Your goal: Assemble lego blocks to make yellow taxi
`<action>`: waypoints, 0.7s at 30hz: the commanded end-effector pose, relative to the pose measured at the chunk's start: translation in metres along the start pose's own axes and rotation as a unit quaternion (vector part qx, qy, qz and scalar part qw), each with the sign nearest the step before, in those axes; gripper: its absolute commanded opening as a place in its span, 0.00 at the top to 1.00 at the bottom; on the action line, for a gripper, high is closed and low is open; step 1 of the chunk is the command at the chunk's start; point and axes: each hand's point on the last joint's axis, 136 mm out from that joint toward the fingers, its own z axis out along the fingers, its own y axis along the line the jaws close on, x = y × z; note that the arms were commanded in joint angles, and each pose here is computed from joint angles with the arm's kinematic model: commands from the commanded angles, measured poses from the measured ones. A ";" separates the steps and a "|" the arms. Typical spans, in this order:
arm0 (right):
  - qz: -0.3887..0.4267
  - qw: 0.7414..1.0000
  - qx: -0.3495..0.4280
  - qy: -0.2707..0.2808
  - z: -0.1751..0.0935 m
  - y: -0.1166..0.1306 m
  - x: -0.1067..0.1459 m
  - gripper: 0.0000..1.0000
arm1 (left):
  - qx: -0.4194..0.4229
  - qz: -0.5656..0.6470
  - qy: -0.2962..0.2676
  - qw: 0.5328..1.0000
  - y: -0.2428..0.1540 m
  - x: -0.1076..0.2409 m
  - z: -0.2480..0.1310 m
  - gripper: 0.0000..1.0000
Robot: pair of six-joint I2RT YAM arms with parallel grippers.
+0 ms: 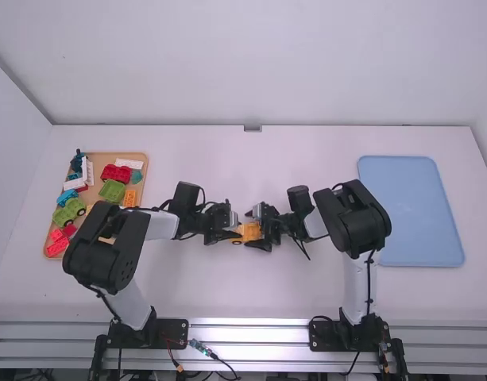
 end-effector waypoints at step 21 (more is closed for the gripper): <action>0.005 1.000 -0.005 0.000 0.002 0.003 0.004 0.07 | -0.002 0.002 -0.001 1.000 0.003 -0.001 0.001 0.98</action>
